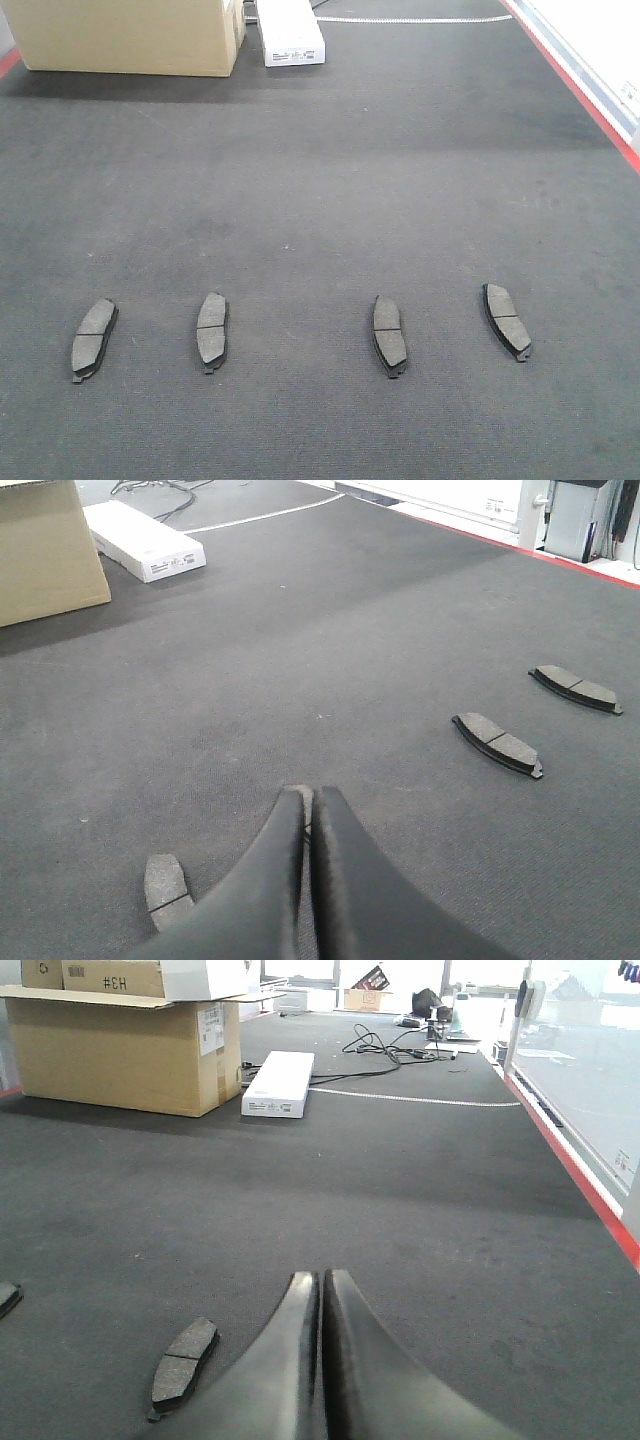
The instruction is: Move and align brake pads A on conveyor
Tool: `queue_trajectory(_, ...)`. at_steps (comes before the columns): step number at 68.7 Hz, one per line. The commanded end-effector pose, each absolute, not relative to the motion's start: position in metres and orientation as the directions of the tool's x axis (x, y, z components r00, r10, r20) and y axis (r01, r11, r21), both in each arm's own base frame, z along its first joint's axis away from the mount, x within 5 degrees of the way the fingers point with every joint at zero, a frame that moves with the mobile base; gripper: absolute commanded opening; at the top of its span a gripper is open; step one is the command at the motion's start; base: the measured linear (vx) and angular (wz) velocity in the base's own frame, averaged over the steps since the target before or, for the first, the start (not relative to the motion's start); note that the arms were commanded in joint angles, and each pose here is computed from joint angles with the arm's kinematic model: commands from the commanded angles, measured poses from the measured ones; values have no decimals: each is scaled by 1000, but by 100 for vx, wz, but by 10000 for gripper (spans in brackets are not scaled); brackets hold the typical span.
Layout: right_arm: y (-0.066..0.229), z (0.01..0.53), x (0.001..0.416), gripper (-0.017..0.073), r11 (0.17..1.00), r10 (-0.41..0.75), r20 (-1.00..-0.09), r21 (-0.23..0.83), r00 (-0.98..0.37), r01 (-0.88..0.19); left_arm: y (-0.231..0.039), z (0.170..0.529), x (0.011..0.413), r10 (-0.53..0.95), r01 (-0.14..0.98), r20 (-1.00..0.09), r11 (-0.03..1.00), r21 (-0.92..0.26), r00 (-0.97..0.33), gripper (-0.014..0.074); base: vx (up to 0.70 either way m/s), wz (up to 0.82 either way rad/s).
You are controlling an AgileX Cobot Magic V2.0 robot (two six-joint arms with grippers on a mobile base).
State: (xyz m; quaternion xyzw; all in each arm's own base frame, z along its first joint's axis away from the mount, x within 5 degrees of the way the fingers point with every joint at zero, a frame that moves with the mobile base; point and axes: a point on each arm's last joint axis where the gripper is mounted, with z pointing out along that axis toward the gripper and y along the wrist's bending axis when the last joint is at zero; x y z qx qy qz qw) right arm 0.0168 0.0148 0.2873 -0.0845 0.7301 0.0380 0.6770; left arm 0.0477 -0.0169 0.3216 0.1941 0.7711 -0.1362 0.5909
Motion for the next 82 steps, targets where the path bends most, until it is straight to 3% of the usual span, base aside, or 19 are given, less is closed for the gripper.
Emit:
queue_trajectory(1, 14, 301, 15, -9, 987, -53, -998, -55, 21, -152, -19, 334, 48, 102, 479, -982, 878, 14, -157, -7, 0, 0)
queue_trajectory(18, 14, 301, 15, -9, 987, -53, -998, -55, 21, -152, -20, 334, 49, 102, 480, -982, 877, 14, -157, -7, 0, 0)
queue_trajectory(27, 14, 301, 15, -9, 987, -53, -998, -55, 21, -152, -23, 314, 54, 128, 461, -974, 887, 27, -189, -7, 0, 0)
queue_trajectory(39, 14, 301, 15, -10, 987, -53, -998, -55, 21, -151, -18, 275, 57, 25, 332, -993, 943, -14, -112, -6, 0, 0)
queue_trajectory(51, 14, 301, 15, -10, 987, -53, -998, -55, 21, -151, -6, 243, 51, -92, 132, -995, 987, -96, -42, -6, 0, 0)
queue_trajectory(60, 14, 301, 15, -10, 987, -53, -998, -55, 21, -151, -1, 225, 50, -74, 5, -997, 997, -74, -26, -6, 0, 0)
queue_trajectory(69, 14, 301, 15, -10, 987, -53, -998, -55, 21, -151, 3, 207, 53, -56, -60, -998, 997, -54, -20, -6, 0, 0)
queue_trajectory(82, 14, 301, 15, -10, 987, -53, -998, -55, 21, -151, 4, 199, 56, -55, -62, -995, 996, -60, 81, -6, 0, 0)
